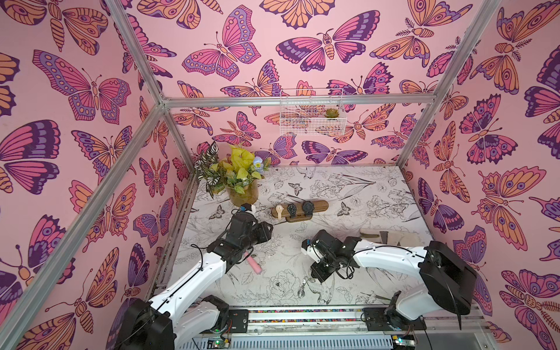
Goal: Place watch on stand
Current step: Pick up the watch at the center of the board.
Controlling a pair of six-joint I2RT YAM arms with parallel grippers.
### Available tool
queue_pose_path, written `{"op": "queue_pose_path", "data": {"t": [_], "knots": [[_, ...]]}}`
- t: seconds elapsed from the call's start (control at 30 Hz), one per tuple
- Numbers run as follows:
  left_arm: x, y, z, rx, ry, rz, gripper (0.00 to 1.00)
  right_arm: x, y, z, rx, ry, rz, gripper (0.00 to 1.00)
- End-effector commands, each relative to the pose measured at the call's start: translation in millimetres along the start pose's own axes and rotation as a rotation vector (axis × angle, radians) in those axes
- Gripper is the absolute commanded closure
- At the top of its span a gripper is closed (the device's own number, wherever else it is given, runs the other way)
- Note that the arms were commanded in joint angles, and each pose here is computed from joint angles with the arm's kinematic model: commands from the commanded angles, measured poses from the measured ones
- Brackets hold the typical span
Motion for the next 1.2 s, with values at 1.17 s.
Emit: {"op": "queue_pose_path", "data": {"t": [1.17], "knots": [[-11, -45, -17, -0.029, 0.052, 0.321, 0.52, 130, -104, -79, -0.401, -0.643, -0.478, 1.00]]}}
Point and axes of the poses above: each gripper's point midway between its finger pads, its own x axis back along the fingers, its own y axis along the line the jaws close on, z = x × y, the point moved 9 cm from there along x, back along the fingers, and after that the axes turned 4 degrees about x, right-handed, at the moved point
